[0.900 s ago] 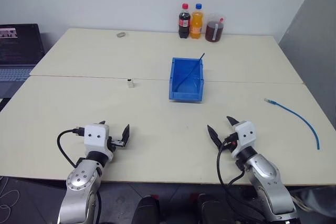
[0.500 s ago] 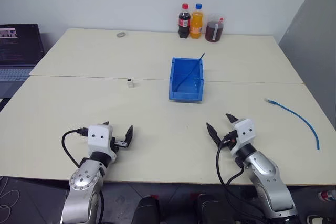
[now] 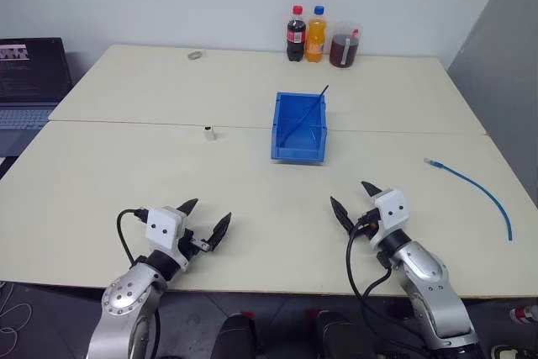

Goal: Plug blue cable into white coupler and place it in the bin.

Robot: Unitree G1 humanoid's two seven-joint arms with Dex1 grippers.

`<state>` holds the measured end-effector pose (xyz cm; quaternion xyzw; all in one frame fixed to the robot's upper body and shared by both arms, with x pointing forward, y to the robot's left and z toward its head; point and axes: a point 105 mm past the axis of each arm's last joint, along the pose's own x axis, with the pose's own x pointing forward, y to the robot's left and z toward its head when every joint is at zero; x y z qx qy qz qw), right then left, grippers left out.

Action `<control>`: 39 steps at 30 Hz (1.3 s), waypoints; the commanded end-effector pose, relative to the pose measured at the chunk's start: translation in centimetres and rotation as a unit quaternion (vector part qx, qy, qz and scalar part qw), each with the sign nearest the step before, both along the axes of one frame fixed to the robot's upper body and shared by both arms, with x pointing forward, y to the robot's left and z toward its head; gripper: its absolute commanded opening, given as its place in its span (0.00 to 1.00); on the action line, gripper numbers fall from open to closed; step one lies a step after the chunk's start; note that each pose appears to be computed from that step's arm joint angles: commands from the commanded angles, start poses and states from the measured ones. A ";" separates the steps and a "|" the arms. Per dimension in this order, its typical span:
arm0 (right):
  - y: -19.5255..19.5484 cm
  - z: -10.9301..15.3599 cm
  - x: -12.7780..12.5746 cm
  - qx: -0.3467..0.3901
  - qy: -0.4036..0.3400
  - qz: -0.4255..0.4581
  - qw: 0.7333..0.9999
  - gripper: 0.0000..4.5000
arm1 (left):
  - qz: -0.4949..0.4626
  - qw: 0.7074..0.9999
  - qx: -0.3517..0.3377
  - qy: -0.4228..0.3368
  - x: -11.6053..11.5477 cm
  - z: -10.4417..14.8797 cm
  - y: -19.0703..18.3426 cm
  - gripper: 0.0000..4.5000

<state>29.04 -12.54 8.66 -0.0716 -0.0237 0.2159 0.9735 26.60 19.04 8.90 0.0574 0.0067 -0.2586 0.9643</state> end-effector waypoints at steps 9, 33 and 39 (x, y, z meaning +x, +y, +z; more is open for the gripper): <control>-8.2 5.9 -0.1 -0.008 -0.062 -0.100 0.993 0.98 | -0.317 0.947 0.043 -0.019 1.2 5.0 -7.8 1.00; -27.7 4.0 4.7 -0.083 0.235 -0.181 0.951 0.98 | -0.452 0.884 0.118 -0.010 1.6 6.2 -14.3 1.00; -28.6 2.2 4.2 -0.086 0.286 -0.182 0.937 0.98 | -0.455 0.882 0.120 -0.012 1.5 6.4 -14.4 1.00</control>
